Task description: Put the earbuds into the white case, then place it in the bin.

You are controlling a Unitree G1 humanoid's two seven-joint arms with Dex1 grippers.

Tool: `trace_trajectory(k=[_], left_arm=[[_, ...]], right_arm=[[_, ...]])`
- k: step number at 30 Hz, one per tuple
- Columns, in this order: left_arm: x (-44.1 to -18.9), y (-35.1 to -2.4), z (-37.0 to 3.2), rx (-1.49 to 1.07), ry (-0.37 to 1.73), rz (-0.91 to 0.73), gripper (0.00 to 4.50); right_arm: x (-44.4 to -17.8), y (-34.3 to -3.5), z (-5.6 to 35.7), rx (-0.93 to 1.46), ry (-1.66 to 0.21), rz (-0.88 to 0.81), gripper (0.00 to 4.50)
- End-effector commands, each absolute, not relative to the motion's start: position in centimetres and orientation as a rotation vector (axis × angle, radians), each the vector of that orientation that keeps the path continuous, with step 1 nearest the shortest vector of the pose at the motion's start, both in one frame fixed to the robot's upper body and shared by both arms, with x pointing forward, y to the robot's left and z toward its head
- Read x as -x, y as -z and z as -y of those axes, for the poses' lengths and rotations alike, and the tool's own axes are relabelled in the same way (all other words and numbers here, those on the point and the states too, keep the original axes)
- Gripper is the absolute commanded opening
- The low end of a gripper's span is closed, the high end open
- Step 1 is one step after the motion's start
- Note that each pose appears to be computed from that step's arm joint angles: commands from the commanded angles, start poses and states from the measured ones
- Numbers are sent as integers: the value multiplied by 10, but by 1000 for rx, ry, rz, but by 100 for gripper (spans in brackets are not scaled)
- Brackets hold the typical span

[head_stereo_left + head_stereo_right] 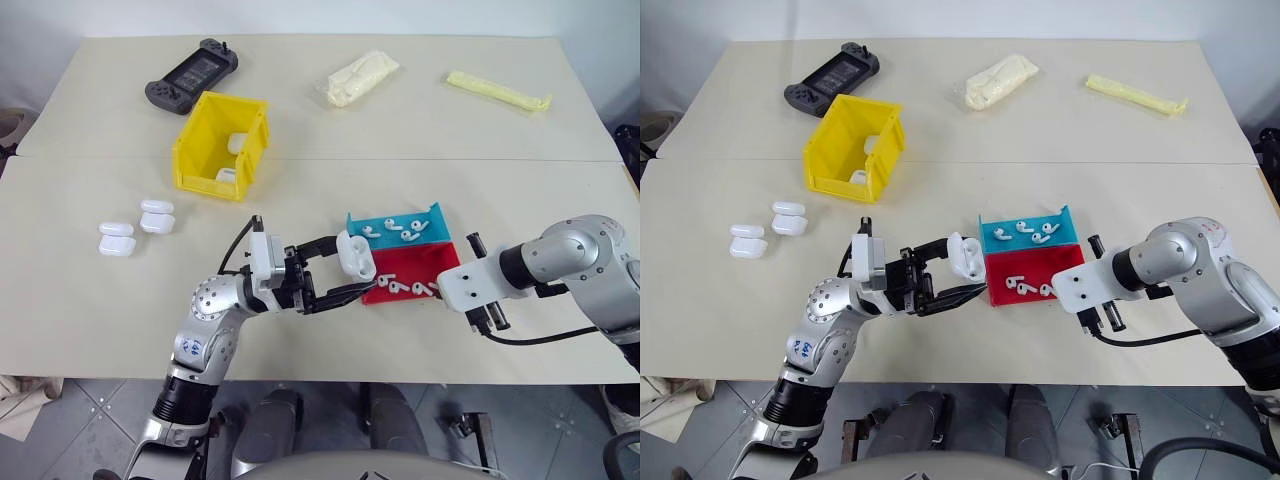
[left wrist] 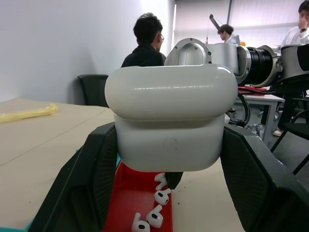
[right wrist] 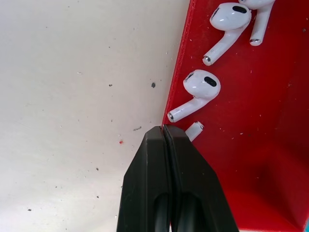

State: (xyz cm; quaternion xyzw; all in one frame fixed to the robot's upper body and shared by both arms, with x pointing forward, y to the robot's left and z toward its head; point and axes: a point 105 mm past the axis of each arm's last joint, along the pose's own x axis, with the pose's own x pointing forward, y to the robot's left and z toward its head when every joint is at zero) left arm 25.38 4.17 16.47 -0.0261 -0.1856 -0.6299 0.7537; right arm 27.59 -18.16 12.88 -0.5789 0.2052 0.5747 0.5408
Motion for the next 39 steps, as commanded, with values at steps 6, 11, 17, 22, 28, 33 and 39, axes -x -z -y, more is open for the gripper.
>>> trace_trajectory(k=[6, 11, 17, 22, 28, 33, 39], left_arm=[[-249, -176, -42, 39, 1374, 459, 278], [-249, -175, -43, 37, 1372, 453, 278], [-249, -174, -44, 38, 1373, 449, 278], [-249, -174, -43, 39, 1373, 450, 278], [-248, -174, -43, 37, 1370, 446, 278], [-248, -173, -44, 35, 1368, 443, 278], [-248, -174, -44, 33, 1369, 444, 278]], right_arm=[[-279, -134, 183, 1327, -1340, -501, 2], [-278, -146, 185, 1253, -1313, -512, 118], [-273, -161, 167, 1080, -1316, -499, 250], [-270, -160, 155, 982, -1300, -525, 250], [-270, -156, 148, 908, -1242, -556, 250], [-271, -151, 151, 903, -1188, -596, 250], [-271, -147, 151, 853, -1145, -630, 250]])
